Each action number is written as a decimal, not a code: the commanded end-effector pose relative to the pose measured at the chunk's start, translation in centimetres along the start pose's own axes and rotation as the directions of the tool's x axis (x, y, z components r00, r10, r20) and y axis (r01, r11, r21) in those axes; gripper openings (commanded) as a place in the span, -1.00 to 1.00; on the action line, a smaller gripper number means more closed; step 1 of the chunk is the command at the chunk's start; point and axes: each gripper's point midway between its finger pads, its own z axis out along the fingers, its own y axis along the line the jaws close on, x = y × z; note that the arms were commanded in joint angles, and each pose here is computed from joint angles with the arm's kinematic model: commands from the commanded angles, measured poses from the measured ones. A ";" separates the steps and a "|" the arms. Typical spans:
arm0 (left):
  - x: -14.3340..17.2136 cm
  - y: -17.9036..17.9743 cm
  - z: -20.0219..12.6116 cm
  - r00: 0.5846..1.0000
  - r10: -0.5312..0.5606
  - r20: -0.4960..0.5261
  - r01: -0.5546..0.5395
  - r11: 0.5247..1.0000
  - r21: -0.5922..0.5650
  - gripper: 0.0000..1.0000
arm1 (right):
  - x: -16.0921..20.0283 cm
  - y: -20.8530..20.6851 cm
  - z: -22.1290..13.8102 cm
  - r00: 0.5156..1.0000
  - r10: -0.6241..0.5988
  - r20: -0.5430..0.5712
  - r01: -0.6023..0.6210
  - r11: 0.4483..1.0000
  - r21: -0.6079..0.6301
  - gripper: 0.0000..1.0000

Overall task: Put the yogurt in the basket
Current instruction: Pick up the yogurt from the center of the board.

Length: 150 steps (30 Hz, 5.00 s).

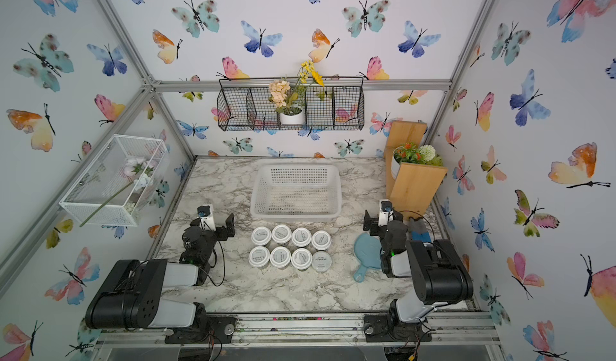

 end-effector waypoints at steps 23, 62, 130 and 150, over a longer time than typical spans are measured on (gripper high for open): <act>-8.5 0.5 -1.8 0.981 -0.193 -0.003 0.193 0.978 -0.077 0.97 | -5.0 -3.1 -1.4 0.970 0.198 -0.139 -0.173 0.970 0.172 0.98; 0.3 -14.3 -9.2 0.711 0.002 -0.704 0.093 0.991 0.096 0.90 | -5.5 5.5 -8.2 0.808 0.317 -0.497 -0.452 0.874 -0.178 0.38; 4.0 -15.5 -5.5 0.651 0.090 -0.754 -0.060 0.996 0.067 0.58 | -4.2 6.7 -8.1 0.793 0.299 -0.531 -0.472 0.852 -0.226 0.39; 3.9 -15.0 -5.8 0.651 0.090 -0.753 -0.076 0.996 0.054 0.44 | -4.2 6.8 -8.1 0.793 0.297 -0.531 -0.473 0.851 -0.230 0.40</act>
